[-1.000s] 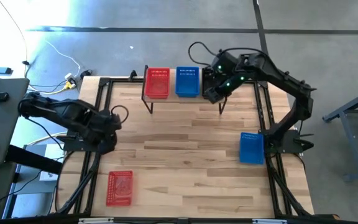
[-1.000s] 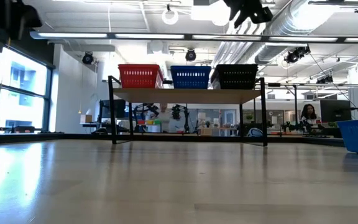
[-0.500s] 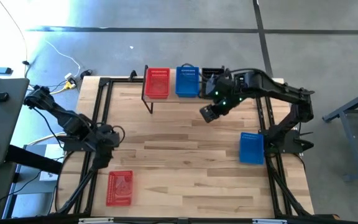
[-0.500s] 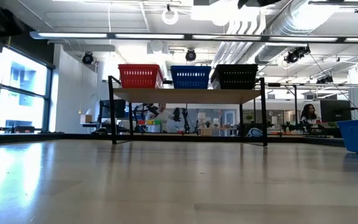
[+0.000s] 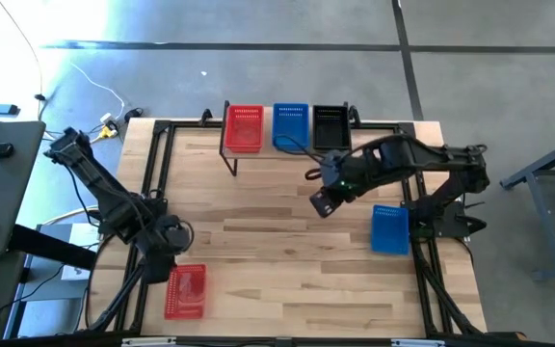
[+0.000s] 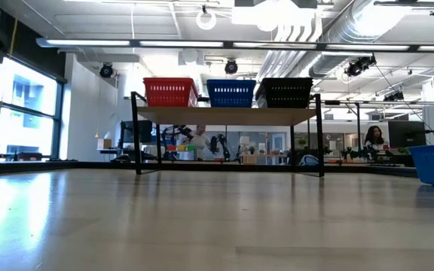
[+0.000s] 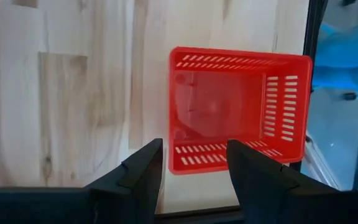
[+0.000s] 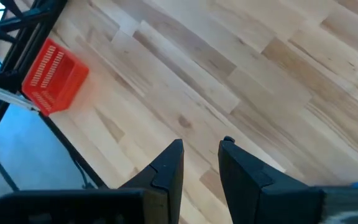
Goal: Stack baskets on shelf by color
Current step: Stack the red basket on top of the red basket on the shelf
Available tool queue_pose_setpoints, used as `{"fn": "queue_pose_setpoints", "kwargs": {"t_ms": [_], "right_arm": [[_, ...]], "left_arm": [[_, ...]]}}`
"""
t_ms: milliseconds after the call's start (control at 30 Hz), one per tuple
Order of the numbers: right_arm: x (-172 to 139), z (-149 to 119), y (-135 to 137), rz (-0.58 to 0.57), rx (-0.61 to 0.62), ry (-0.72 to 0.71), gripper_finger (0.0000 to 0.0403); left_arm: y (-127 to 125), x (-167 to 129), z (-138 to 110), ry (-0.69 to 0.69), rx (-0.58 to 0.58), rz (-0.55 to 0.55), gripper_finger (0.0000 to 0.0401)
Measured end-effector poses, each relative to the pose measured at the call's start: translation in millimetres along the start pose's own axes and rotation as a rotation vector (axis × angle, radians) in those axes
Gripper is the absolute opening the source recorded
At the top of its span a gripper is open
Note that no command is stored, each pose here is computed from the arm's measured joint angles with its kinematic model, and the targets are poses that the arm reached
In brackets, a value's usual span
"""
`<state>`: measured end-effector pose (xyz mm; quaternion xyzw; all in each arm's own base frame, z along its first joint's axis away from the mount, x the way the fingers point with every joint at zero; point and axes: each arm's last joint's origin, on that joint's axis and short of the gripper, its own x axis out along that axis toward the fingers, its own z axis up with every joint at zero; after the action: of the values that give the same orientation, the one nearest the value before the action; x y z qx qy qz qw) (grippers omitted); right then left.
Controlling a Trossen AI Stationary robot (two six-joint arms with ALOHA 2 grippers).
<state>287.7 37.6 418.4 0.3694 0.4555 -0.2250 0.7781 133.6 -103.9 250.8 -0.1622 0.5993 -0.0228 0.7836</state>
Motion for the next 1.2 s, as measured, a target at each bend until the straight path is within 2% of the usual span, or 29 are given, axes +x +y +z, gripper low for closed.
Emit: {"fn": "queue_pose_setpoints", "kwargs": {"t_ms": [233,1067,1200], "right_arm": [[-1,-9,6,-0.003,0.008,-0.011,0.0087],[11,-10,13,-0.022,-0.016,-0.012,0.0087],[11,-11,13,-0.019,-0.018,-0.008,0.0087]], "left_arm": [[-12,26,3,0.065,0.067,0.078,0.017],[-20,93,9,0.25,0.082,0.3,0.017],[-21,100,10,0.264,0.088,0.305,0.0158]]}}
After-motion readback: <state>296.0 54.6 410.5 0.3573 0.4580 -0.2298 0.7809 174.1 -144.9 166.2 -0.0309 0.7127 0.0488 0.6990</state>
